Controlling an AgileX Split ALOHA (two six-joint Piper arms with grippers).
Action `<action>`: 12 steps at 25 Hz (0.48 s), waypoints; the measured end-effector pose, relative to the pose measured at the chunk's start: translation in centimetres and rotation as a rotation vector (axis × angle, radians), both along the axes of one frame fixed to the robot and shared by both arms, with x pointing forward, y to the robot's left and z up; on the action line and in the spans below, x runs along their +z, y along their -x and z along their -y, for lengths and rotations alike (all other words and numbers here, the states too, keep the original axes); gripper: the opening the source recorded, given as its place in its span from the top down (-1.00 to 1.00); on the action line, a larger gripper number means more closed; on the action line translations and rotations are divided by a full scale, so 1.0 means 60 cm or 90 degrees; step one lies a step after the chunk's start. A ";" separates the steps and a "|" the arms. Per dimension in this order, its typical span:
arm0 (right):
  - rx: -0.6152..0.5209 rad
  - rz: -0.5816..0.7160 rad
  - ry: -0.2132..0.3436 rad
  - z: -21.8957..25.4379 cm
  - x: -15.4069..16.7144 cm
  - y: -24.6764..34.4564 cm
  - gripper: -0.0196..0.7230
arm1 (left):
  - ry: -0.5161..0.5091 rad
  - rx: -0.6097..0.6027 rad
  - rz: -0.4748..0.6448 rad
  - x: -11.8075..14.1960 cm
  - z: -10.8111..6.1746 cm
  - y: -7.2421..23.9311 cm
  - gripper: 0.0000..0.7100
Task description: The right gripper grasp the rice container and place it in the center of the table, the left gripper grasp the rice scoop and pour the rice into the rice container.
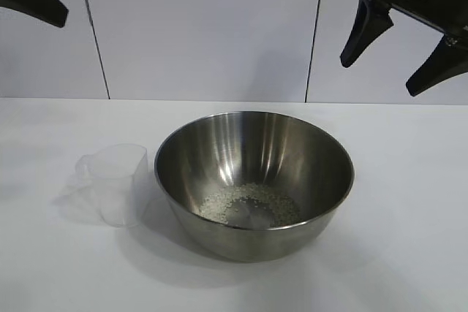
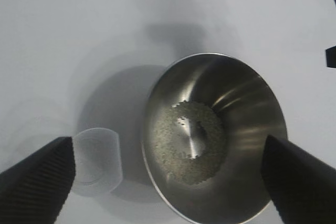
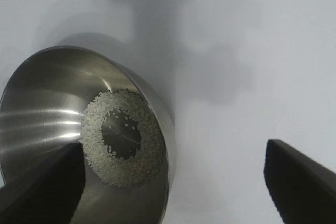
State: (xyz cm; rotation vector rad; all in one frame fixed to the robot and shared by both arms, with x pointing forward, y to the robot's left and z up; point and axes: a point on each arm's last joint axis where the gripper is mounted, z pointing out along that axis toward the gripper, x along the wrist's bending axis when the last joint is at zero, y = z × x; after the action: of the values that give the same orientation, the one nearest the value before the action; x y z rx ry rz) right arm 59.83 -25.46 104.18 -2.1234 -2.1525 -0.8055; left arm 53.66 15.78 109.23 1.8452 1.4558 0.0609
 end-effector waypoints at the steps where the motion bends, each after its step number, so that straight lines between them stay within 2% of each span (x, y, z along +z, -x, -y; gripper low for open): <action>1: -0.001 0.000 -0.003 -0.001 0.000 0.000 -0.78 | 0.003 -0.006 -0.013 -0.007 0.005 -0.007 -0.95; 7: -0.008 -0.001 -0.026 -0.005 0.002 -0.001 -0.78 | -0.008 -0.032 -0.093 -0.049 0.026 -0.044 -0.95; 12: -0.009 -0.001 -0.029 -0.005 0.003 -0.001 -0.78 | -0.012 -0.033 -0.105 -0.063 0.033 -0.062 -0.95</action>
State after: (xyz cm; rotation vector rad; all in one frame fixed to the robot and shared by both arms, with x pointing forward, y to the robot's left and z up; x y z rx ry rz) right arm 59.86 -25.15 104.34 -2.1187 -2.1006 -0.8448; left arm 57.35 13.82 105.46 1.9399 1.5224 -0.1047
